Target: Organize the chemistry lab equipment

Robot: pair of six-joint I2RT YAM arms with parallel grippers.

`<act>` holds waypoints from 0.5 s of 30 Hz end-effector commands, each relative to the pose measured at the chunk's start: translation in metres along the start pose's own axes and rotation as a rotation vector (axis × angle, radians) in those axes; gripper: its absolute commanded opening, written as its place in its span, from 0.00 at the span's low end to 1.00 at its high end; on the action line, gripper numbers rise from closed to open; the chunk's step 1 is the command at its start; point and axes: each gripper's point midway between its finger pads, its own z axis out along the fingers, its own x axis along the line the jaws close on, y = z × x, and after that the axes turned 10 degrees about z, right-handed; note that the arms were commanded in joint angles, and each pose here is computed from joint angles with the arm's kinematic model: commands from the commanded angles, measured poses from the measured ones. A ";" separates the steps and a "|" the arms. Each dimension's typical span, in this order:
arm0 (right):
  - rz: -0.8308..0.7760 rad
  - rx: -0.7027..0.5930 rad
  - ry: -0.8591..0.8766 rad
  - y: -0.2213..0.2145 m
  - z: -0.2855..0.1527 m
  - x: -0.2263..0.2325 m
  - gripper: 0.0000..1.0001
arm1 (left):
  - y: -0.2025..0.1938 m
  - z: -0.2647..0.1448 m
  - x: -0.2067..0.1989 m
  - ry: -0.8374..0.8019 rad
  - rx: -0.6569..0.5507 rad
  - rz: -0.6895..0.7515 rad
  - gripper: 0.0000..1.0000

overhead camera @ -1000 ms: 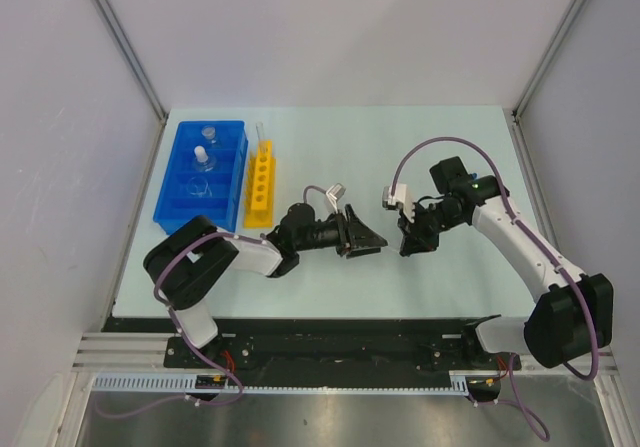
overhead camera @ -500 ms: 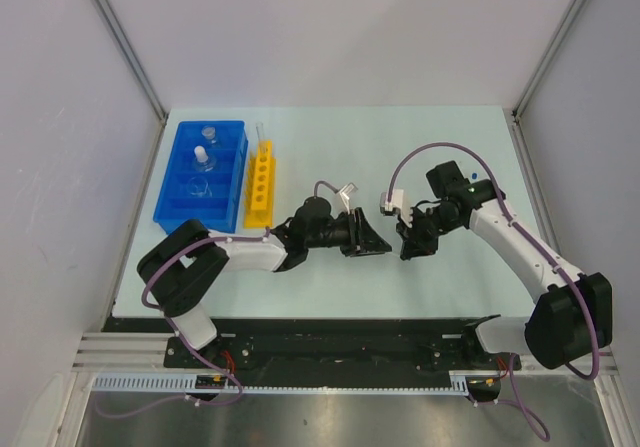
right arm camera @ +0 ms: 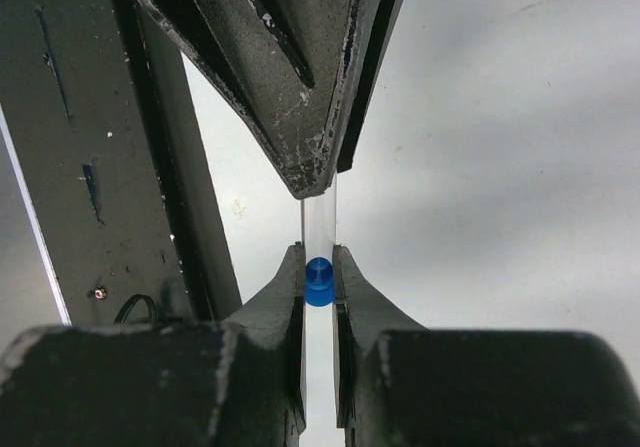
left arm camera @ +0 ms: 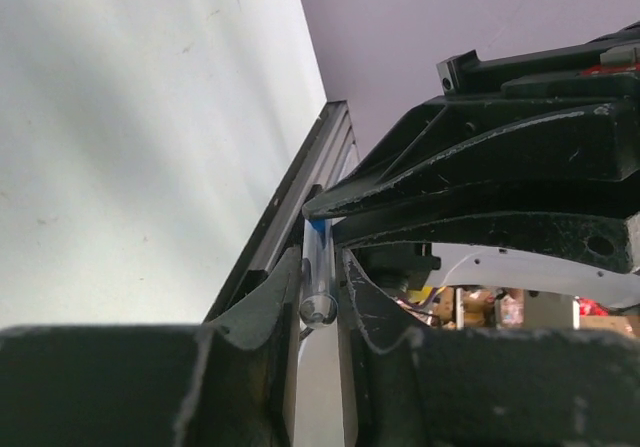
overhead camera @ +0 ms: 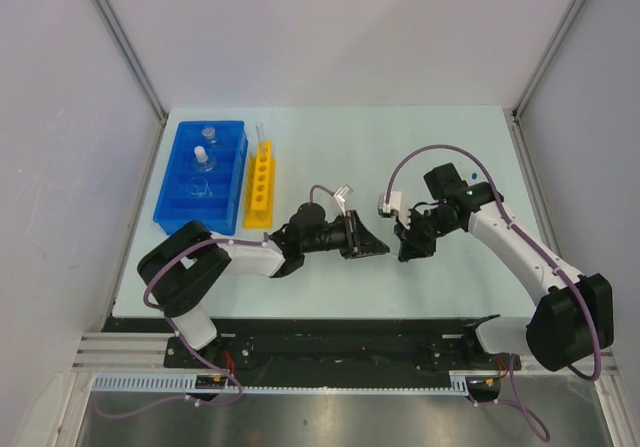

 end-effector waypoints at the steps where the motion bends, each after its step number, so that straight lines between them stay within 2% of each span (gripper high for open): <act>1: -0.020 -0.057 -0.036 0.013 -0.006 0.000 0.11 | 0.018 -0.013 -0.047 -0.174 -0.109 -0.003 0.19; 4: -0.016 -0.101 -0.043 0.022 -0.011 0.003 0.16 | 0.024 -0.020 -0.056 -0.221 -0.157 -0.032 0.17; 7: -0.004 -0.164 -0.056 0.032 -0.022 0.007 0.35 | 0.033 -0.027 -0.065 -0.260 -0.217 -0.053 0.16; 8: 0.012 -0.187 -0.066 0.034 -0.028 0.004 0.46 | 0.035 -0.030 -0.066 -0.266 -0.233 -0.067 0.16; 10: 0.021 -0.262 -0.068 0.046 -0.042 0.009 0.57 | 0.042 -0.036 -0.073 -0.296 -0.278 -0.066 0.16; 11: 0.023 -0.291 -0.070 0.050 -0.048 0.011 0.65 | 0.049 -0.040 -0.076 -0.308 -0.320 -0.072 0.16; 15: 0.080 -0.481 -0.078 0.077 -0.086 0.012 0.75 | 0.072 -0.052 -0.089 -0.349 -0.448 -0.076 0.16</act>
